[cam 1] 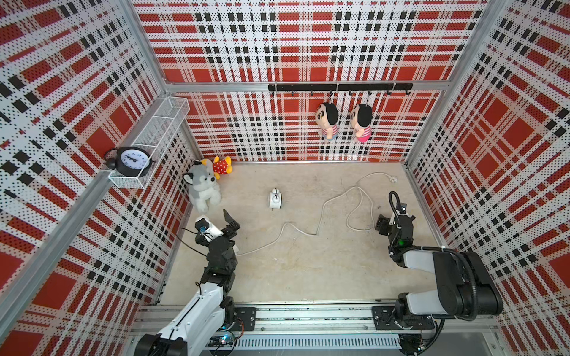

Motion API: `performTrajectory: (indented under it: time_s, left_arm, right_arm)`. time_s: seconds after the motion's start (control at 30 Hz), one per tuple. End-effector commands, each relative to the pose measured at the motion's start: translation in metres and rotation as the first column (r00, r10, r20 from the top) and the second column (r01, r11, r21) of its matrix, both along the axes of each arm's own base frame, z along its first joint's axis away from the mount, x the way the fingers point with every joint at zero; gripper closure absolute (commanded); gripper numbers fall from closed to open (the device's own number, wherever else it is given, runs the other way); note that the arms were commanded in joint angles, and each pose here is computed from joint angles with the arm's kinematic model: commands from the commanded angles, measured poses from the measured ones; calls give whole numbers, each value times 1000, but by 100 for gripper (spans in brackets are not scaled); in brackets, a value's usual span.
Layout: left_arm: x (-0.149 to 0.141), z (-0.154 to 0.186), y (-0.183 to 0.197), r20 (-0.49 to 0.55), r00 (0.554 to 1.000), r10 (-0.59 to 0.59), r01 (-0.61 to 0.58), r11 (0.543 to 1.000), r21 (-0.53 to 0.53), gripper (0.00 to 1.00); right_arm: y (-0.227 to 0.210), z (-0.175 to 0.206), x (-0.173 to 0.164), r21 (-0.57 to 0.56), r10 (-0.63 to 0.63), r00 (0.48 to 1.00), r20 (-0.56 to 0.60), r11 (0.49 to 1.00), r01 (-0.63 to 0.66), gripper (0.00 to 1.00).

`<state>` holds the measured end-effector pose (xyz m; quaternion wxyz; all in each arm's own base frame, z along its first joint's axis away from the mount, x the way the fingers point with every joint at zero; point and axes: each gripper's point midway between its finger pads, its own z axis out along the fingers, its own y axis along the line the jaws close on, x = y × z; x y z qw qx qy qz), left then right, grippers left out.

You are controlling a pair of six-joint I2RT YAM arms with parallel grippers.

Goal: Unwrap the cord wrapped around the power strip
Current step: Reset both arms

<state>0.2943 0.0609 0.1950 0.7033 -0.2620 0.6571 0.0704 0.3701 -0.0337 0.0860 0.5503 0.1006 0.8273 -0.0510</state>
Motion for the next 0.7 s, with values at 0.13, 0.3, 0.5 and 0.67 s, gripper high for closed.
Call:
performTrajectory:
  time_s: [0.13, 0.3, 0.5, 0.67]
  left_arm:
    - [15, 2, -9, 55, 993, -102, 94, 987, 128, 2]
    - [31, -3, -24, 67, 983, -168, 151, 965, 216, 2]
    - [36, -18, -24, 76, 981, -178, 156, 960, 233, 2]
    - [46, -28, -17, 14, 988, -153, 147, 968, 203, 2]
  right_arm:
    - [29, 45, 17, -76, 194, 940, 282, 981, -180, 9]
    - [15, 47, 15, -66, 112, 949, 294, 993, -97, 0]
    - [19, 44, 17, -73, 126, 954, 272, 991, -111, 0]
    - [25, 41, 23, -106, 134, 962, 240, 988, -111, 0]
